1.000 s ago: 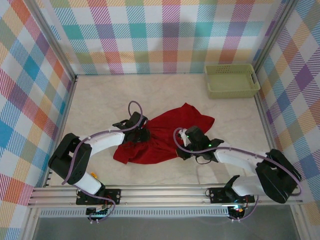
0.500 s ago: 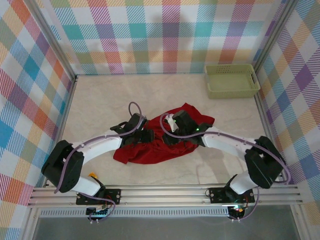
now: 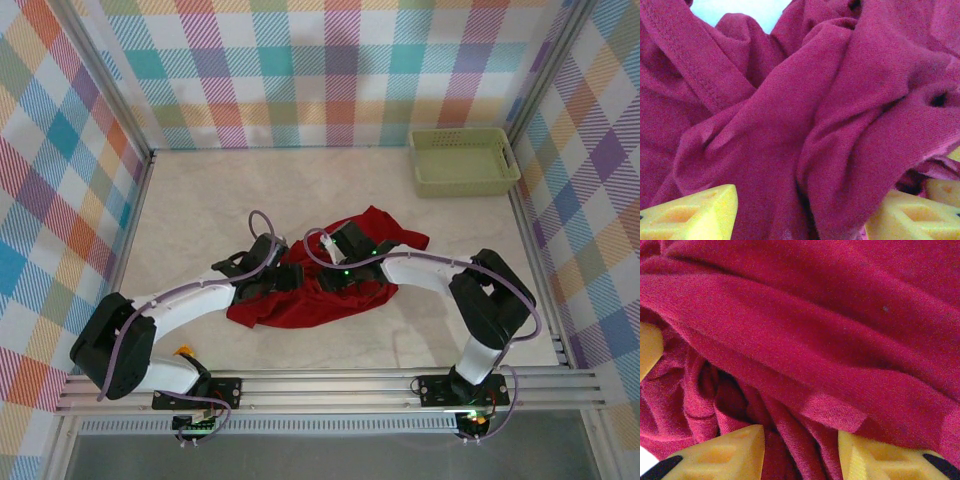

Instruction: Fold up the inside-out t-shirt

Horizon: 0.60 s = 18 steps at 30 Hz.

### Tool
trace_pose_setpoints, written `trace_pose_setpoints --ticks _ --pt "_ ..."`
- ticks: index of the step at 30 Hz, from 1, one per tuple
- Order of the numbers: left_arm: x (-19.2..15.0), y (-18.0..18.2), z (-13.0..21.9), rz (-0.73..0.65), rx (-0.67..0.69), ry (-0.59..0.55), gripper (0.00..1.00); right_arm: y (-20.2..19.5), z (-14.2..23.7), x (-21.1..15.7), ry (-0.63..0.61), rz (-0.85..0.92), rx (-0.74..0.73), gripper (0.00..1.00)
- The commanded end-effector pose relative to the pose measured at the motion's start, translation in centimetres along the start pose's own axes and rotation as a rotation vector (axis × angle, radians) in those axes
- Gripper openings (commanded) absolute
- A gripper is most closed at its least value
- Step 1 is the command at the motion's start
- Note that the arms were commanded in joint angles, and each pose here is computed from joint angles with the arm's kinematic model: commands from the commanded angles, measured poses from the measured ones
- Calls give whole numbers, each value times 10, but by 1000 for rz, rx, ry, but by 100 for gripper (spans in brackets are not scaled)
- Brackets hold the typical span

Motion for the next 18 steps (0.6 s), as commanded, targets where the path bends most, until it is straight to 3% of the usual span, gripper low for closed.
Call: trace_pose_setpoints --ticks 1,9,18 --pt "1 -2 4 10 -16 -29 66 6 -4 -4 36 2 49 40" --pt "2 -14 5 -9 -63 -22 67 9 23 8 -47 12 20 2" --pt "5 -32 11 -21 -123 -49 68 33 80 23 -184 34 126 0"
Point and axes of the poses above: each hand's point on the last joint's axis, 136 mm out from that joint toward the fingers, its own z axis back along the fingers, its own y axis along the line the jaws close on, x = y × z, the point moved 5 cm from there along z, back along the fingers, and after that the axes turned 2 degrees about z, right-handed, at the moved point
